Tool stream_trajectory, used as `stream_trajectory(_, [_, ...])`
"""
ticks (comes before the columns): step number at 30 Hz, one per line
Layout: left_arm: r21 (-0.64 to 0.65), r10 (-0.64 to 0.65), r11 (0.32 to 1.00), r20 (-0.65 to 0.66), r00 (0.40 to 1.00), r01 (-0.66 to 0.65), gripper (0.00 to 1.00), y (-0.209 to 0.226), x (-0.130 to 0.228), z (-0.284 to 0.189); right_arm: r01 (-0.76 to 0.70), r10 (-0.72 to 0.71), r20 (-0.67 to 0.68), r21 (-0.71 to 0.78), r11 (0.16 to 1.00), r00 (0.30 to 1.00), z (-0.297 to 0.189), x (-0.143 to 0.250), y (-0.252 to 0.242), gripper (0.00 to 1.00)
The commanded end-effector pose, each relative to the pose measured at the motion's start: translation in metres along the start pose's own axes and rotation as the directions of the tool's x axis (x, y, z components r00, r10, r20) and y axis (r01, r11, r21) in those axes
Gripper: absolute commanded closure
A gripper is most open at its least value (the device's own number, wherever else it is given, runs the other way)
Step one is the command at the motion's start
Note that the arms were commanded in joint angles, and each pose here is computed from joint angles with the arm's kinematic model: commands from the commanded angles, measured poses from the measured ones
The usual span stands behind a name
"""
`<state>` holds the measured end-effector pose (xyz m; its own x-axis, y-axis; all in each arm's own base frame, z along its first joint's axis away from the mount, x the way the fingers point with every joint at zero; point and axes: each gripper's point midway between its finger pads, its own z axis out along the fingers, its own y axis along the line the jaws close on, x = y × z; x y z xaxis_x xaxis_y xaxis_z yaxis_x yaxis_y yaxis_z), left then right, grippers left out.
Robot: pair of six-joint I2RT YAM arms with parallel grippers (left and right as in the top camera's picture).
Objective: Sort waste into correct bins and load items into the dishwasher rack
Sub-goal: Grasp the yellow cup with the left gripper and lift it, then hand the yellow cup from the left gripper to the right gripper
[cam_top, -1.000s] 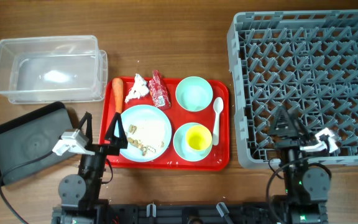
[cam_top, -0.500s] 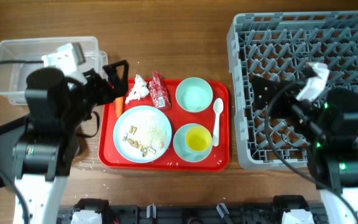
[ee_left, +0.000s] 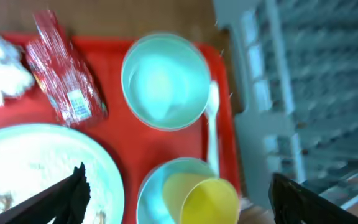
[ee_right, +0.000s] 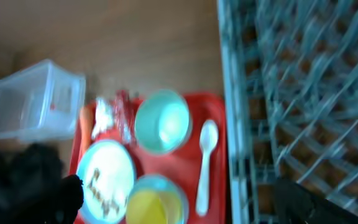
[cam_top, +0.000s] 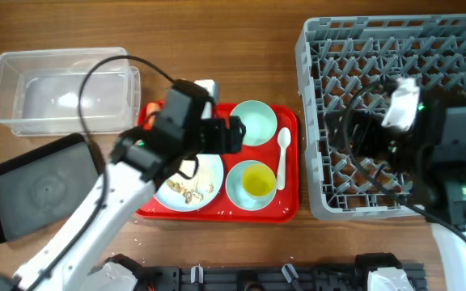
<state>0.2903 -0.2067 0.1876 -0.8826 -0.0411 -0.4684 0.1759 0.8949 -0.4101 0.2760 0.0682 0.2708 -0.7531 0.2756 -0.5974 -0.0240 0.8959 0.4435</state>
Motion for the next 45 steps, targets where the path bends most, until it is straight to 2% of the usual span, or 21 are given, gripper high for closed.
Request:
stream_trajectory(1, [-0.076, 0.035, 0.996, -0.133, 0.990, -0.045, 0.07, 0.003, 0.030, 0.034, 0.031, -0.036, 0.070, 0.064, 0.997, 0.997, -0.002, -0.023, -0.006, 0.00])
stream_trajectory(3, [-0.077, 0.071, 0.993, -0.188, 0.980, -0.087, 0.14, -0.003, 0.045, 0.047, 0.028, -0.032, 0.065, 0.063, 0.998, 0.997, 0.000, -0.023, -0.006, 0.00])
stream_trajectory(6, [-0.035, 0.232, 0.967, -0.274, 0.933, -0.251, 0.23, -0.020, 0.075, 0.065, -0.002, -0.002, 0.059, 0.064, 0.998, 0.998, 0.007, -0.025, -0.008, 0.00])
stream_trajectory(8, [-0.062, 0.264, 0.954, -0.287, 0.921, -0.293, 0.35, -0.021, 0.083, 0.071, -0.008, 0.005, 0.043, 0.069, 0.998, 0.999, 0.012, -0.024, -0.010, 0.00])
stream_trajectory(18, [-0.152, 0.267, 0.928, -0.369, 0.890, -0.341, 0.62, -0.001, 0.102, 0.094, -0.042, 0.043, -0.021, 0.062, 0.997, 0.999, 0.021, -0.014, -0.011, 0.00])
stream_trajectory(20, [-0.157, 0.263, 0.926, -0.382, 0.886, -0.343, 0.74, 0.002, 0.105, 0.098, -0.042, 0.044, -0.024, 0.060, 0.997, 0.999, 0.021, -0.013, -0.011, 0.01])
stream_trajectory(21, [-0.156, 0.264, 0.926, -0.380, 0.887, -0.343, 0.88, 0.001, 0.105, 0.099, -0.042, 0.044, -0.023, 0.059, 0.997, 0.999, 0.021, -0.013, -0.011, 0.01])
stream_trajectory(22, [-0.154, 0.265, 0.927, -0.373, 0.889, -0.341, 0.96, 0.000, 0.103, 0.099, -0.042, 0.043, -0.022, 0.059, 0.997, 0.999, 0.021, -0.014, -0.010, 0.02])
stream_trajectory(26, [-0.140, 0.233, 0.948, -0.303, 0.924, -0.285, 0.96, -0.021, 0.076, 0.076, -0.041, 0.043, -0.021, 0.058, 0.997, 0.999, 0.021, -0.014, -0.010, 0.01])
stream_trajectory(28, [-0.121, 0.222, 0.959, -0.236, 0.946, -0.255, 0.96, -0.037, 0.044, 0.037, -0.041, 0.042, -0.020, 0.058, 0.997, 0.999, 0.021, -0.014, -0.010, 0.01])
stream_trajectory(31, [-0.124, 0.149, 0.978, -0.140, 0.979, -0.166, 0.96, -0.034, 0.008, 0.003, -0.039, 0.040, -0.015, 0.051, 0.998, 0.999, 0.022, -0.016, -0.009, 0.00])
stream_trajectory(32, [-0.037, 0.037, 0.998, -0.082, 0.996, -0.040, 0.96, -0.028, -0.016, -0.016, -0.008, 0.008, -0.021, -0.013, 1.000, 1.000, 0.021, -0.016, 0.002, 0.00])
stream_trajectory(33, [0.109, -0.046, 0.993, -0.079, 0.996, 0.055, 0.96, -0.028, -0.034, -0.027, 0.051, -0.054, -0.022, -0.104, 0.993, 0.998, 0.021, -0.017, 0.019, 0.00])
stream_trajectory(34, [0.201, -0.082, 0.975, -0.088, 0.993, 0.099, 0.96, -0.030, -0.045, -0.034, 0.077, -0.081, -0.016, -0.152, 0.985, 0.997, 0.020, -0.018, 0.027, 0.04])
stream_trajectory(35, [0.322, -0.120, 0.935, -0.105, 0.987, 0.148, 0.96, -0.031, -0.057, -0.043, 0.121, -0.124, 0.001, -0.219, 0.968, 0.992, 0.017, -0.020, 0.039, 0.06])
stream_trajectory(36, [0.465, -0.141, 0.866, -0.128, 0.982, 0.185, 0.96, -0.034, -0.071, -0.058, 0.169, -0.169, 0.027, -0.300, 0.939, 0.985, 0.013, -0.023, 0.055, 0.09])
stream_trajectory(38, [0.645, -0.151, 0.730, -0.172, 0.973, 0.227, 0.96, -0.034, -0.087, -0.082, 0.247, -0.231, 0.091, -0.441, 0.863, 0.969, 0.002, -0.029, 0.083, 0.17])
stream_trajectory(39, [0.699, -0.144, 0.673, -0.196, 0.970, 0.241, 0.96, -0.034, -0.090, -0.091, 0.298, -0.269, 0.132, -0.510, 0.807, 0.954, -0.006, -0.031, 0.097, 0.18])
stream_trajectory(42, [0.782, -0.104, 0.558, -0.264, 0.959, 0.276, 0.96, -0.042, -0.087, -0.106, 0.405, -0.341, 0.234, -0.674, 0.618, 0.910, -0.027, -0.032, 0.131, 0.18])
stream_trajectory(45, [0.801, -0.070, 0.530, -0.287, 0.955, 0.279, 0.96, -0.052, -0.081, -0.109, 0.419, -0.371, 0.241, -0.732, 0.537, 0.897, -0.019, -0.028, 0.148, 0.18])
